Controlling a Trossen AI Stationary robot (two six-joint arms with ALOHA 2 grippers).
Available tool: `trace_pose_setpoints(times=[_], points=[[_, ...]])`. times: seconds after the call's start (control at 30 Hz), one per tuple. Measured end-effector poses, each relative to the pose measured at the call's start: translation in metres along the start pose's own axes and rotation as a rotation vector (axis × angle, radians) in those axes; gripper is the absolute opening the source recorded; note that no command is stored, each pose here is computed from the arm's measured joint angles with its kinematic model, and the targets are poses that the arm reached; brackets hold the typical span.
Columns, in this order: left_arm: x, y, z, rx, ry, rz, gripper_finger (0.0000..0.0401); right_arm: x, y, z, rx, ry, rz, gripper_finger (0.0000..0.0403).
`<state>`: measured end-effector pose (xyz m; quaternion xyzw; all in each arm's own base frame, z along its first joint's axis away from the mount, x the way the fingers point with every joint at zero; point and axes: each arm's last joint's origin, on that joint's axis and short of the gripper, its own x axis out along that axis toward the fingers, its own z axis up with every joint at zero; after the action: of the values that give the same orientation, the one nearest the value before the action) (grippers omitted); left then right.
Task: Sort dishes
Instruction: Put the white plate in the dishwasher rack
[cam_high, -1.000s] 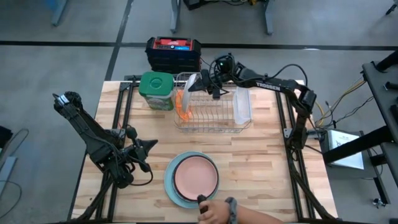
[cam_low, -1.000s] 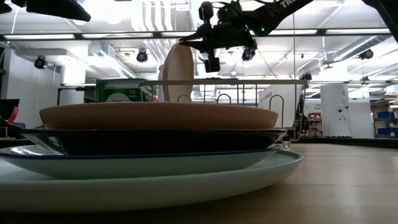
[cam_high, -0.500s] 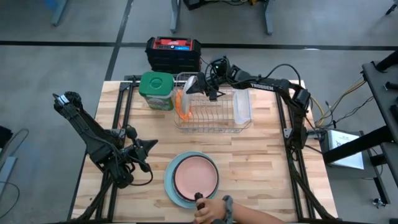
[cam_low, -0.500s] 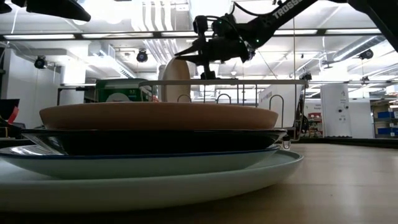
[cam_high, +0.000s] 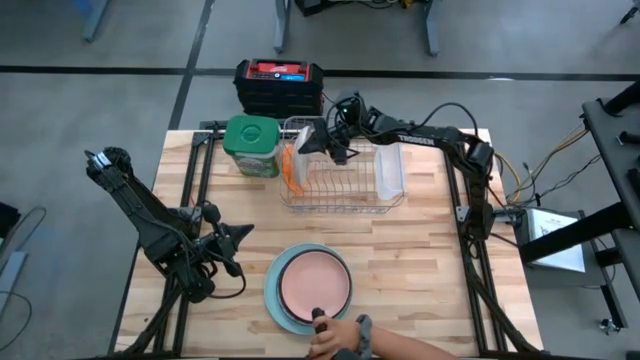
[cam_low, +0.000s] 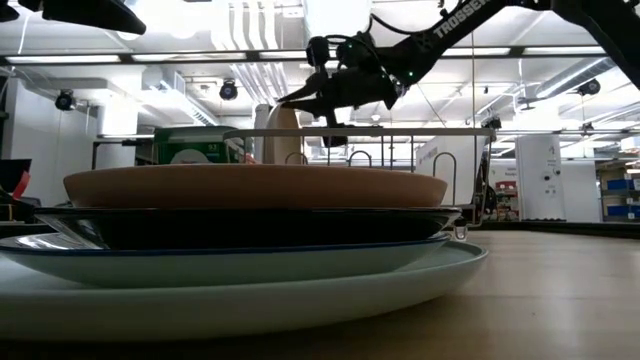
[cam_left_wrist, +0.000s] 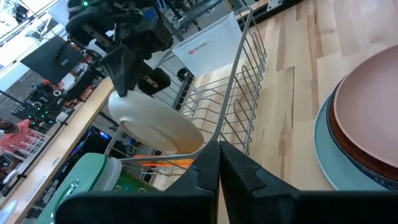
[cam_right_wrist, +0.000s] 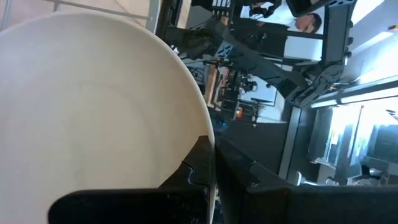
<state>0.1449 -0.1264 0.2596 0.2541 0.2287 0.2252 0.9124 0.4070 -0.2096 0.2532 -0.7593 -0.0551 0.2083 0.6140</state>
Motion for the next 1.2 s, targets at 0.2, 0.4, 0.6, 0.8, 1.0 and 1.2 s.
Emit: trace_pose_setpoints(times=[0.2, 0.4, 0.6, 0.8, 1.0, 1.2], points=[[0.0, 0.0, 0.0, 0.0, 0.0, 0.0, 0.0, 0.001, 0.001, -0.001, 0.006, 0.001, -0.002, 0.0003], [0.0, 0.0, 0.0, 0.0, 0.0, 0.0, 0.0, 0.001, 0.002, -0.001, 0.031, 0.005, 0.004, 0.0032], [0.0, 0.0, 0.0, -0.001, 0.0, 0.0, 0.0, 0.001, 0.004, -0.001, 0.075, 0.012, 0.014, 0.0065], [0.0, 0.0, 0.0, -0.002, 0.0, 0.0, 0.0, 0.001, 0.004, -0.001, 0.071, 0.008, 0.009, 0.0089], [0.0, 0.0, 0.0, -0.002, 0.0, 0.0, 0.0, 0.0, 0.002, -0.001, 0.062, 0.01, 0.002, 0.0112], [0.0, 0.0, 0.0, -0.002, 0.0, -0.001, 0.0, -0.004, -0.008, 0.0, 0.043, 0.014, -0.014, 0.0131]])
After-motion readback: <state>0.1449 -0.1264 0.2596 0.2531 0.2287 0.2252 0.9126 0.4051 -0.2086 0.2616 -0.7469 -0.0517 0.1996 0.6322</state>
